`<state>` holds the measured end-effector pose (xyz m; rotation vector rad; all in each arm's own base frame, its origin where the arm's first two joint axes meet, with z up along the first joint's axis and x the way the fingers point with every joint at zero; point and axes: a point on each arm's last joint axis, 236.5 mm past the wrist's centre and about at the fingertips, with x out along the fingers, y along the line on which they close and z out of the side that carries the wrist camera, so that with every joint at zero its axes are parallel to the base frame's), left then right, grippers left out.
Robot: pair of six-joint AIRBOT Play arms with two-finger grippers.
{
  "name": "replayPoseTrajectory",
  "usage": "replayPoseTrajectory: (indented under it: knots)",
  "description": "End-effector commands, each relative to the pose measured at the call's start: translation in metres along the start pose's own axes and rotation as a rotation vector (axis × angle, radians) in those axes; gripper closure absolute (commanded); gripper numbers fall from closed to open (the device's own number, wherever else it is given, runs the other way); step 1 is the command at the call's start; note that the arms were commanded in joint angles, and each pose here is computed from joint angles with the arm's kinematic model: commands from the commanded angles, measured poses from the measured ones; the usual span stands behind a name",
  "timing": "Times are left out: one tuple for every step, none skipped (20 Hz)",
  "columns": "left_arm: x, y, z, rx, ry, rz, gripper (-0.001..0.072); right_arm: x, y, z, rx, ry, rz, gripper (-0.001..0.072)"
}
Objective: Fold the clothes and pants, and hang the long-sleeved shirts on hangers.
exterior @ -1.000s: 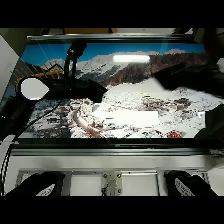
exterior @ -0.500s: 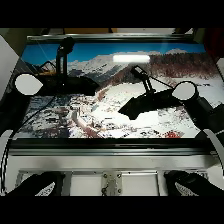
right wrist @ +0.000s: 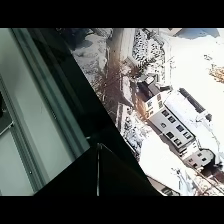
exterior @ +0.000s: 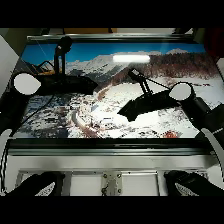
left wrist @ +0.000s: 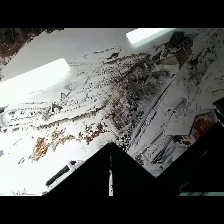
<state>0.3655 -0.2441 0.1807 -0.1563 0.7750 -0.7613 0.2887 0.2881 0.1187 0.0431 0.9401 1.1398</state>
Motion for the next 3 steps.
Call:
replayPoseTrajectory:
  knots:
    - [0.0001, 0.0005, 0.0000, -0.001, 0.000, 0.001, 0.0695, 0.0005, 0.0002, -0.0003, 0.000, 0.001, 0.001, 0.0692]
    - [0.0000, 0.0004, 0.0001, -0.001, 0.000, 0.001, 0.0696, 0.0004, 0.0003, -0.0003, 0.000, 0.001, 0.001, 0.0692]
    - [0.0000, 0.0004, 0.0001, -0.001, 0.000, 0.001, 0.0695, 0.0005, 0.0002, -0.0003, 0.000, 0.001, 0.001, 0.0692]
